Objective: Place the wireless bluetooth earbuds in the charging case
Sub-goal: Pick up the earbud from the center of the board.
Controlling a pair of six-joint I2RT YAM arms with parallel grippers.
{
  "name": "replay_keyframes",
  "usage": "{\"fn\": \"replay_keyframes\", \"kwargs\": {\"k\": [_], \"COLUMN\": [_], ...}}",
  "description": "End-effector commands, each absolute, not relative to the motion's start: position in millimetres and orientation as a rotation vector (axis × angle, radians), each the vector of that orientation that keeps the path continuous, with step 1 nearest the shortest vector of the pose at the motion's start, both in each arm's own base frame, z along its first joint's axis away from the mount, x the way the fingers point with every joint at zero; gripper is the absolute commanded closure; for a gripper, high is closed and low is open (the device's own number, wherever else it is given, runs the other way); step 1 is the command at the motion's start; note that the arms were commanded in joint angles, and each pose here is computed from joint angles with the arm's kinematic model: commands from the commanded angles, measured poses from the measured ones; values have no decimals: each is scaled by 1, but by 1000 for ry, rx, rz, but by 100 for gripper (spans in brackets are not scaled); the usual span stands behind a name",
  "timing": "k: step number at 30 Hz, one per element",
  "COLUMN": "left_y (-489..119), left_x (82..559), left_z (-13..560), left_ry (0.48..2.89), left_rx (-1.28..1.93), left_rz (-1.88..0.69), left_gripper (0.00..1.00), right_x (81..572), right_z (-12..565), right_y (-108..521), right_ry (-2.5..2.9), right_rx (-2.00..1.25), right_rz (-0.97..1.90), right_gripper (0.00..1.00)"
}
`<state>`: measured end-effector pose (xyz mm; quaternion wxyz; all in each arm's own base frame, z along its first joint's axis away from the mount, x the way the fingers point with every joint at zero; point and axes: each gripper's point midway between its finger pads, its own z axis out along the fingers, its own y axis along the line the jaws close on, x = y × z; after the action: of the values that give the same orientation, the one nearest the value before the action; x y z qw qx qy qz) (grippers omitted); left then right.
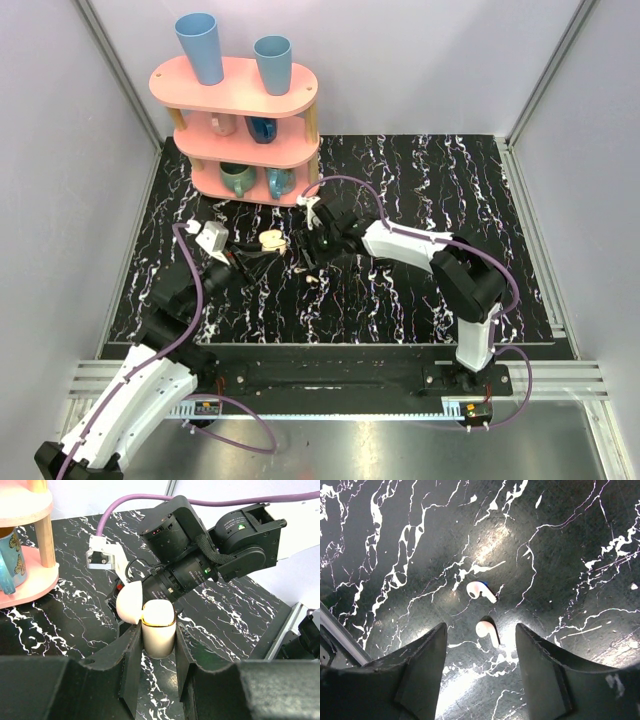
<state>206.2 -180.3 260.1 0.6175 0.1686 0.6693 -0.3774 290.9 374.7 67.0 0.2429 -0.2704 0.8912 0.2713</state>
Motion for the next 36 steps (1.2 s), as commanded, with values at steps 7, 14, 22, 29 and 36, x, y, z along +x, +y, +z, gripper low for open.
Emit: {"fn": "replay_keyframes", "kwargs": {"k": [7, 14, 22, 29, 36], "left_y": [-176, -176, -177, -178, -177], "left_x": [208, 208, 208, 209, 210], "left_z": [274, 273, 272, 271, 269], "left_ry": [1487, 1490, 1492, 1498, 1500], "left_rx": [363, 365, 365, 370, 364], "left_rz": [-854, -851, -856, -860, -857], "left_gripper": [100, 100, 100, 100, 100], "right_x": [275, 268, 266, 266, 266], "right_z": [45, 34, 26, 19, 16], "right_y": [377, 377, 371, 369, 368], "right_ry": [2442, 2441, 2456, 2470, 2481], "right_rx": [-928, -1002, -1034, -1049, -1062], "right_rz": [826, 849, 823, 797, 762], "right_gripper": [34, 46, 50, 56, 57]}}
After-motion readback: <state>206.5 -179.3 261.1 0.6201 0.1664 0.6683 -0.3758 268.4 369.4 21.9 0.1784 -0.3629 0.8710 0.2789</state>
